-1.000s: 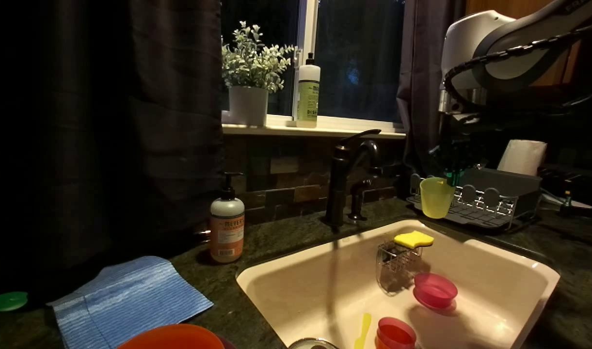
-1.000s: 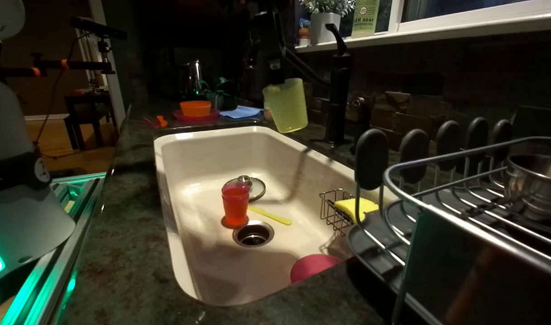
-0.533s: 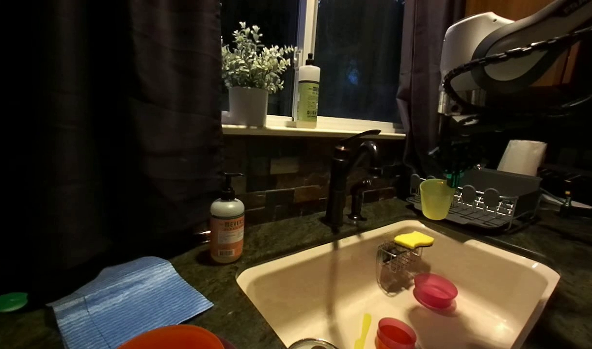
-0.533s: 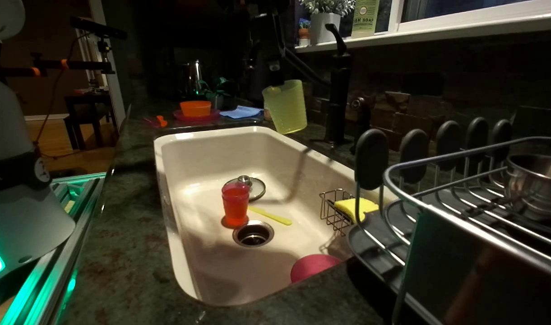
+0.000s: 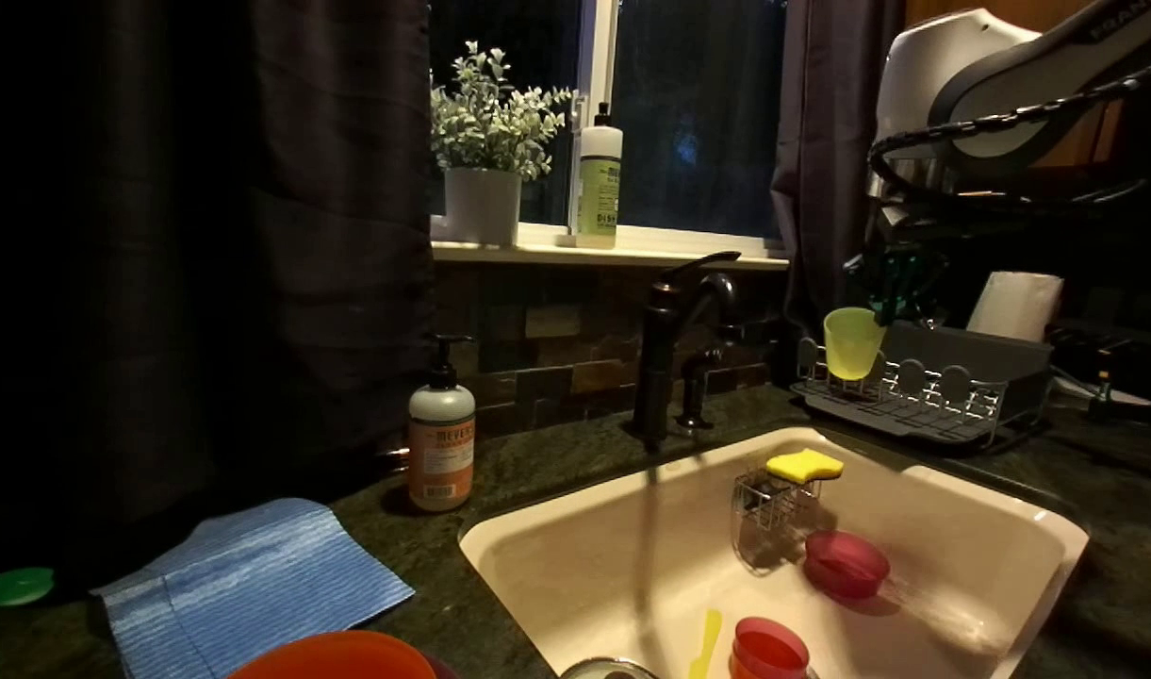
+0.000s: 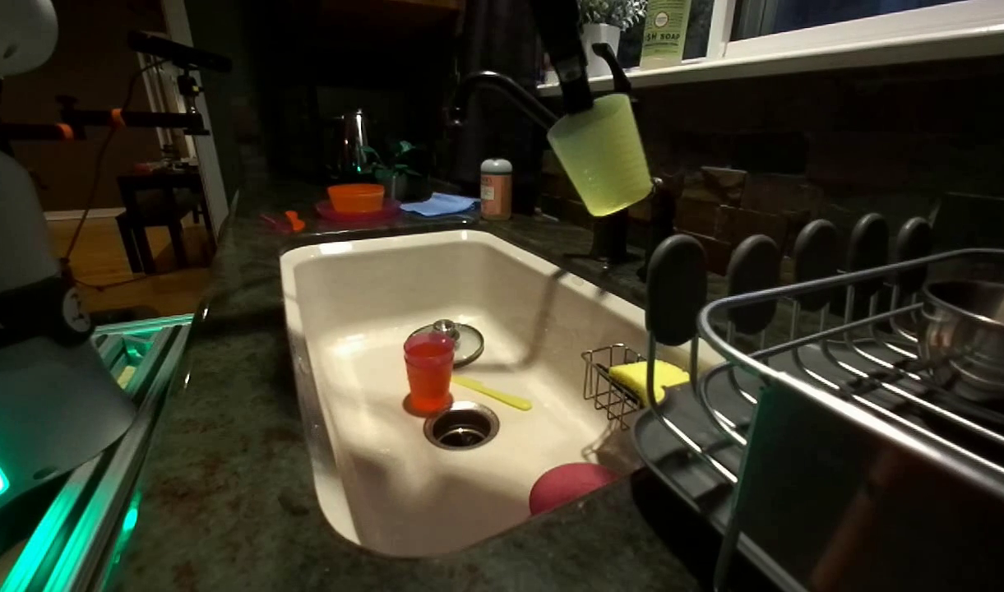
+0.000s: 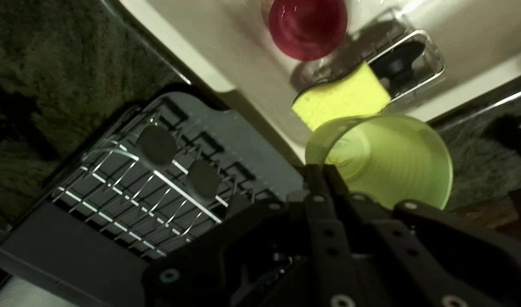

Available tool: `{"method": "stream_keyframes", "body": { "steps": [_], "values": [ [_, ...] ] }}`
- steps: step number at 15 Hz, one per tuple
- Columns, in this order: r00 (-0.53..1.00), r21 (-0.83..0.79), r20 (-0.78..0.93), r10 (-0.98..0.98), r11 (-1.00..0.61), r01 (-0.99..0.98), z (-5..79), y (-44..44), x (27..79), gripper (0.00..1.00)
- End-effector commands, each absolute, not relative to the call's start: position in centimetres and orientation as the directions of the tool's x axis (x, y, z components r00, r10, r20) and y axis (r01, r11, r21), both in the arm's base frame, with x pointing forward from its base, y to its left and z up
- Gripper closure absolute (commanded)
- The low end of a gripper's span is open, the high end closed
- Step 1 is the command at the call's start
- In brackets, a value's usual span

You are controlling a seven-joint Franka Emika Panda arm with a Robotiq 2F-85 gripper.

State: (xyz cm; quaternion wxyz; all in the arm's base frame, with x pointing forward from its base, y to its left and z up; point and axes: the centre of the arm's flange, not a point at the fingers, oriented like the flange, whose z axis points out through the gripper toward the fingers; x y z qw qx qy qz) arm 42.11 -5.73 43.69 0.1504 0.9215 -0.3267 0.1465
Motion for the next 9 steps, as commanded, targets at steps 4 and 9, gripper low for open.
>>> {"method": "stream_keyframes", "body": {
  "steps": [4,9],
  "values": [
    [0.578,0.181,0.534,-0.617,-0.585,-0.791,49.5,-12.1,44.1,0.99],
    [0.482,0.196,0.59,-0.647,-0.465,-0.863,50.7,-17.2,43.8,0.99]
  ]
}}
